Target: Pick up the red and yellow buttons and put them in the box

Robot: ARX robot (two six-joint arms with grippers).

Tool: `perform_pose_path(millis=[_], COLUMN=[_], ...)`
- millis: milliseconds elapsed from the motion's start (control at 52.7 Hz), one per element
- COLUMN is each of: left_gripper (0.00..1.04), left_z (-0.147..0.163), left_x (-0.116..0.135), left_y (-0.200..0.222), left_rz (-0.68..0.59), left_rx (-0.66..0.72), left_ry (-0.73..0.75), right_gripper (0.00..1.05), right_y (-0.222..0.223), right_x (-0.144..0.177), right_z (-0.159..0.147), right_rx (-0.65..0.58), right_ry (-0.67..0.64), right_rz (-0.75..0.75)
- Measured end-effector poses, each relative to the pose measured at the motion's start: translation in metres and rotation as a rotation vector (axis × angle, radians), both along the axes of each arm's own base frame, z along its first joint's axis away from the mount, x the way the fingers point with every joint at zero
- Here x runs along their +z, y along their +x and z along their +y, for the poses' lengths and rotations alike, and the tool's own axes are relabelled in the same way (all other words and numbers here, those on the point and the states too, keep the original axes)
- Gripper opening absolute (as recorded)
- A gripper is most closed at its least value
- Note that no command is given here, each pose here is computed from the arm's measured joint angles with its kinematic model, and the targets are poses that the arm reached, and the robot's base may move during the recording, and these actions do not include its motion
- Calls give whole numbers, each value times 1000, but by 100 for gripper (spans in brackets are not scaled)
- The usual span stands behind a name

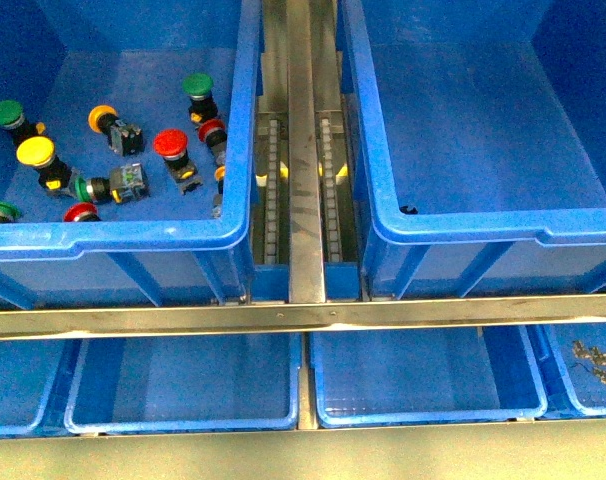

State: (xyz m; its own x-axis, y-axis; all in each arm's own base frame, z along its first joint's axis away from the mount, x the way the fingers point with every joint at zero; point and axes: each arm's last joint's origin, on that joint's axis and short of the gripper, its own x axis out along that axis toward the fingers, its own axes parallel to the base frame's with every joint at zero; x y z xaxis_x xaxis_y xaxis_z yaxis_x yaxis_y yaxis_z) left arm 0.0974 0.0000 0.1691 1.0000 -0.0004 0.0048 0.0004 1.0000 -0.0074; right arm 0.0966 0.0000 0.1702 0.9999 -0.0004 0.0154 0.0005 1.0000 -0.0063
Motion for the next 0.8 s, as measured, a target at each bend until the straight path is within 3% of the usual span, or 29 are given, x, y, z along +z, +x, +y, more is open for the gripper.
perform_pose_path(millis=[190,209,266,342,494,588,797], left_gripper=[97,97,97,97,97,97,97], left_z=[0,0,-1,-2,5,14,23], left_x=[0,-2,4,18,41,51,38], left_y=[0,1,4,22,60,91,189], left_rz=[0,60,421,593,608,603,674], left_rx=[0,26,133,139,69,-36,-225], left_ry=[0,-16,-91,-108,-128,-55,154], right_gripper=[98,98,98,98,98,98,98], right_y=[0,0,0,0,0,0,0], right_x=[0,0,0,0,0,0,0], right_z=[0,0,0,0,0,0,0], right_rx=[0,0,-3,0,0,0,0], right_ry=[0,0,0,0,0,0,0], right_rz=[0,0,0,0,0,0,0])
